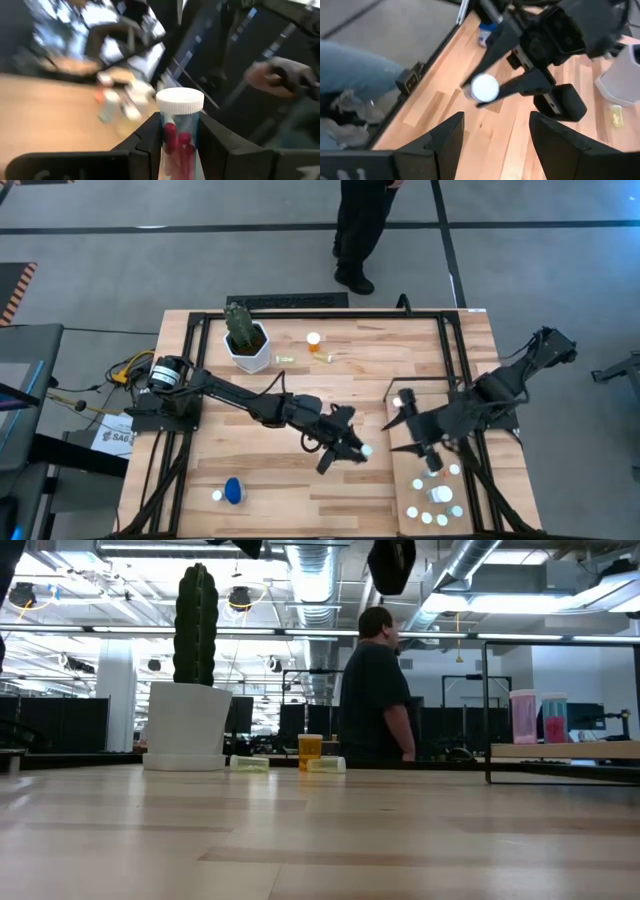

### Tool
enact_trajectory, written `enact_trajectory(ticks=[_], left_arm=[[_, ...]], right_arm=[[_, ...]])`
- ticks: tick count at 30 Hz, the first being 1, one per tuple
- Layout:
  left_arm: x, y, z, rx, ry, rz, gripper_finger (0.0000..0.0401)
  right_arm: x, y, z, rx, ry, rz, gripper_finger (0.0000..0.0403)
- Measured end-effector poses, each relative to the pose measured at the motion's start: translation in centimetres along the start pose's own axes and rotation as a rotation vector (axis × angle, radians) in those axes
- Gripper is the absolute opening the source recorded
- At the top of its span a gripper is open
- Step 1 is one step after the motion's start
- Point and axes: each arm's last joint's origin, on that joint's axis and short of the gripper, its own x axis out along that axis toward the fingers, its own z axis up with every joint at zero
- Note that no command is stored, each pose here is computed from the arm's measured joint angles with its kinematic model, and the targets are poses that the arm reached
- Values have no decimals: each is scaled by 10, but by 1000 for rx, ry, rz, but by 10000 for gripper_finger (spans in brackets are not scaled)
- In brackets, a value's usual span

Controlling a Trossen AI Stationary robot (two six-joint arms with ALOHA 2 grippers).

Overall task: Pick and place medicine bottles onto shelf by color
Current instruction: Put the blue pill bottle on the shelf

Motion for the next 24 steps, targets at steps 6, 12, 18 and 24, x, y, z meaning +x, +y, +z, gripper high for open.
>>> enact_trajectory(ticks=[6,12,18,24], left_arm=[[3,-12,-11,-65,87,-43,82],[6,-21,-16,-73,100,-58,82],[8,-29,-19,-74,111,-78,82],[10,-39,-24,-71,127,-103,82]], right_arm=[[43,16,10,-79,56,85,244],[76,28,28,-105,87,128,245],[97,35,36,-174,139,158,245],[110,39,37,-186,183,160,245]])
